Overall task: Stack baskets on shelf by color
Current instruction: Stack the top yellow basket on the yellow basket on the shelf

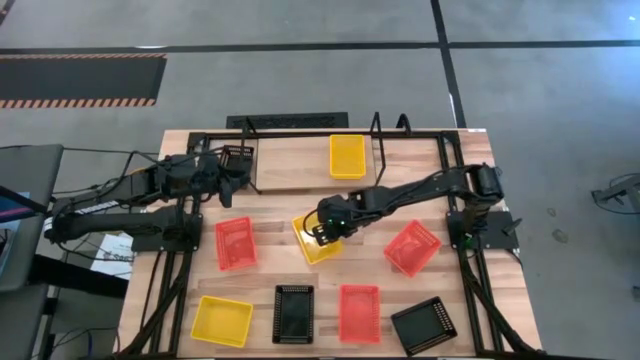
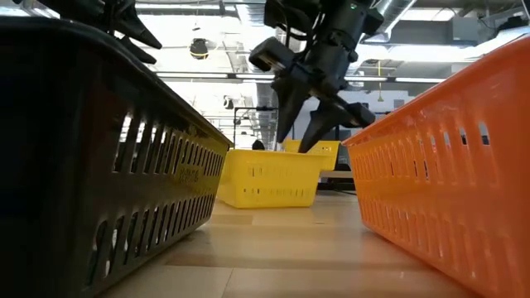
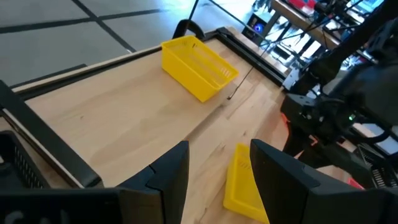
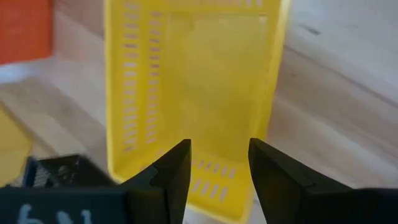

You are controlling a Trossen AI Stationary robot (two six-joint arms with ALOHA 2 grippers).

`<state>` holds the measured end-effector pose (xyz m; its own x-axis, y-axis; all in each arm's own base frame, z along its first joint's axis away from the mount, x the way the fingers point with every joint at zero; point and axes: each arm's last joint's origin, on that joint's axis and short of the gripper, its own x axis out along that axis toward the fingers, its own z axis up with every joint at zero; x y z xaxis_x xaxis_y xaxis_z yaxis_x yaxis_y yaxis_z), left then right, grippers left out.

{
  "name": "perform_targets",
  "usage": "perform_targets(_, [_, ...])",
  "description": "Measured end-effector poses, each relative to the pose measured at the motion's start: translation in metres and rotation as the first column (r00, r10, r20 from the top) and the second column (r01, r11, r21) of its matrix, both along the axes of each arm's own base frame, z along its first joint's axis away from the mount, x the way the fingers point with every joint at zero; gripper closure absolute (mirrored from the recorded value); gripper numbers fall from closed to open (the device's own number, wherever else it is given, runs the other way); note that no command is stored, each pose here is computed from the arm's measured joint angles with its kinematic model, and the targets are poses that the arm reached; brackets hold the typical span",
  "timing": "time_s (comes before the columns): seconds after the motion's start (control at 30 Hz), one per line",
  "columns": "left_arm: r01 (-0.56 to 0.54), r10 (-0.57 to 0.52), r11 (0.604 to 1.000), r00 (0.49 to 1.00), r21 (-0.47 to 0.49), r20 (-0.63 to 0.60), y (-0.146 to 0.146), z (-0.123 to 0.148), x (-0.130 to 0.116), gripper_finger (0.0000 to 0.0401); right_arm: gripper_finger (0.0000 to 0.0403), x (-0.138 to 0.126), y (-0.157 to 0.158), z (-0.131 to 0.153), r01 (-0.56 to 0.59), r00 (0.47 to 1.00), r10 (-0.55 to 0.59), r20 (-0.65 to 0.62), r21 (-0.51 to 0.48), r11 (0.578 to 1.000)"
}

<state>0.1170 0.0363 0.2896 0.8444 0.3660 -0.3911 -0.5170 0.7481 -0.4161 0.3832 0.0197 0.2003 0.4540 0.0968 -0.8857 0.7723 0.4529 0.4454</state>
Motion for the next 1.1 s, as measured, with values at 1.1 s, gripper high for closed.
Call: perform_targets(1.1, [-0.024, 0.024, 1.000, 1.000, -0.009, 0.009, 0.001, 0.000, 0.000, 0.0244, 0.0222, 0.007, -0.013, 0.001, -0.167, 0.973, 0.157, -0.167, -0.043, 0.985])
